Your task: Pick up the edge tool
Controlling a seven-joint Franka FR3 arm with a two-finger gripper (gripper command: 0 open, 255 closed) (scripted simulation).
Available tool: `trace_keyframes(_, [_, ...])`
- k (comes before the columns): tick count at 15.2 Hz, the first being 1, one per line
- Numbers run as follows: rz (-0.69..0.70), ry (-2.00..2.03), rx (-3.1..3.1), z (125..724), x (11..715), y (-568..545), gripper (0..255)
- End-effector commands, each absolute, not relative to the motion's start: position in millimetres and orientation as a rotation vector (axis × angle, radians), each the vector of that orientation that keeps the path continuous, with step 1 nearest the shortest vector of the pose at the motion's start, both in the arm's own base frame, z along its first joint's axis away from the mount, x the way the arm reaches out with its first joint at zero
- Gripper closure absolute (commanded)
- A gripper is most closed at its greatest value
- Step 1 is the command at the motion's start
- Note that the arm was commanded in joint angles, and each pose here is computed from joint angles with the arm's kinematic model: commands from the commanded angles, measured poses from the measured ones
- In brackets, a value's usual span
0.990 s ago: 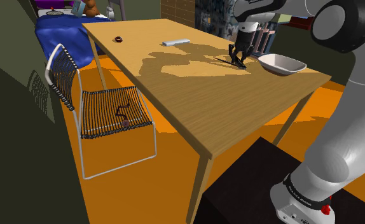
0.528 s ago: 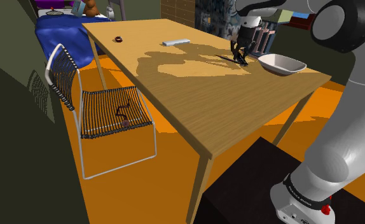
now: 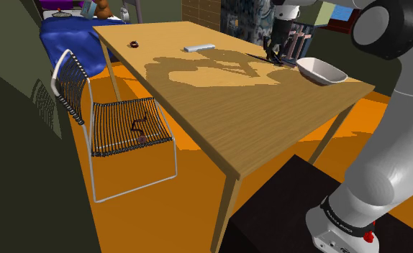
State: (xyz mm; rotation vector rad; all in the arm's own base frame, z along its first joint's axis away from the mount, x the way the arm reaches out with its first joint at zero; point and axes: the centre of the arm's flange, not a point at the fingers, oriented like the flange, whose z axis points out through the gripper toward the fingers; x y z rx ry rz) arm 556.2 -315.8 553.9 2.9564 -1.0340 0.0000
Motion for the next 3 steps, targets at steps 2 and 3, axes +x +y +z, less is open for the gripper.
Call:
trace_keyframes(2, [0.0, -1.034, 2.956, 565.6, 556.9, -315.9, 255])
trace_keyframes(3, [0.0, -1.034, 2.956, 565.6, 557.0, -316.0, 255])
